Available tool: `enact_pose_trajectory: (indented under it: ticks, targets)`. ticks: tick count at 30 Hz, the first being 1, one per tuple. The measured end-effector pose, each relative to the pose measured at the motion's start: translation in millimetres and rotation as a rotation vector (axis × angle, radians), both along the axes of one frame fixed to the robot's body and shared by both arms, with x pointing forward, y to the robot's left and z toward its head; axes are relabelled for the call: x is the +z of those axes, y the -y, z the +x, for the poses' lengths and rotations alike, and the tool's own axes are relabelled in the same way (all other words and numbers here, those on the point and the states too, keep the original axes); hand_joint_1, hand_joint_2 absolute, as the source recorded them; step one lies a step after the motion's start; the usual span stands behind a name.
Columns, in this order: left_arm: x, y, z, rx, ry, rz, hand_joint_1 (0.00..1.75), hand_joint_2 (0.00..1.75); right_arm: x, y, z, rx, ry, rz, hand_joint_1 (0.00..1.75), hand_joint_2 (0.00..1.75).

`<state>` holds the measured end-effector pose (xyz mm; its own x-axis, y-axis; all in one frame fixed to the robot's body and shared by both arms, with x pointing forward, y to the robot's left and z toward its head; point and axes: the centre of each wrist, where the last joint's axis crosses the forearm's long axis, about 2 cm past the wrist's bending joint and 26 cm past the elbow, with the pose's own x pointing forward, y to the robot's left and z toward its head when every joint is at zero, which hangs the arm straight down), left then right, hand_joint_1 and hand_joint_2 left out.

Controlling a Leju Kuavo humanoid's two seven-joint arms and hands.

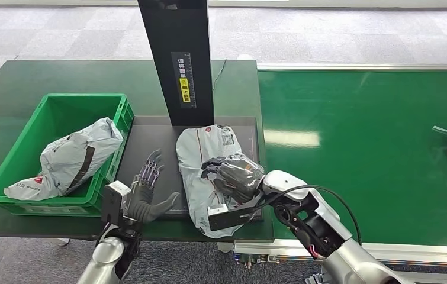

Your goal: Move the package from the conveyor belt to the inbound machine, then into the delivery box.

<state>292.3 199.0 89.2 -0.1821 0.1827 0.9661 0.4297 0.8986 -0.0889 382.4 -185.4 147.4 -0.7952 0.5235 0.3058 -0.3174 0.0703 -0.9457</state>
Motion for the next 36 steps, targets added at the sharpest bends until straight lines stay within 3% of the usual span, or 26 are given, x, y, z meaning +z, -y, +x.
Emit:
enact_pose_trajectory:
  ticks: [6,7,8,10,11,12,17,24,31,36]
  targets:
    - [0.6,1.8,0.1,-0.009,0.002,0.001,0.00,1.75,-5.4,-16.9,-5.9,0.093,-0.110,0.119,1.75,1.75]
    - [0.5,1.7,0.0,-0.008,0.002,0.002,0.00,1.75,-6.1,-18.4,-6.8,0.098,-0.114,0.133,1.64,1.75]
    - [0.3,1.6,-0.2,-0.007,0.001,0.002,0.00,1.75,-6.7,-19.6,-7.7,0.101,-0.118,0.142,1.30,1.75]
    - [-0.1,1.2,-0.5,-0.006,0.000,0.003,0.00,1.75,-7.5,-21.2,-9.3,0.104,-0.122,0.160,0.43,1.75]
    - [-0.7,0.9,-1.0,-0.005,-0.001,0.004,0.00,1.75,-7.7,-21.8,-10.4,0.103,-0.118,0.181,0.10,1.75]
    - [-1.5,0.6,-1.8,-0.003,-0.004,0.005,0.00,1.75,-7.2,-22.5,-11.5,0.096,-0.104,0.212,0.00,1.75]
    - [-5.1,-1.5,-9.4,0.010,-0.013,0.008,0.00,1.75,6.8,-19.1,-14.4,-0.044,0.052,0.419,0.00,1.75]
    - [0.0,-0.7,-13.3,-0.020,-0.005,-0.017,0.00,1.75,18.2,6.5,-20.8,-0.251,0.080,0.756,0.00,1.75]
    - [12.4,8.7,-13.8,-0.076,0.046,0.058,0.00,1.75,26.2,27.7,-31.1,-0.368,0.143,0.953,0.00,1.75]
    - [33.5,24.3,-3.5,-0.149,0.107,0.165,0.00,1.75,27.1,45.8,-31.8,-0.451,0.144,1.049,0.00,1.75]
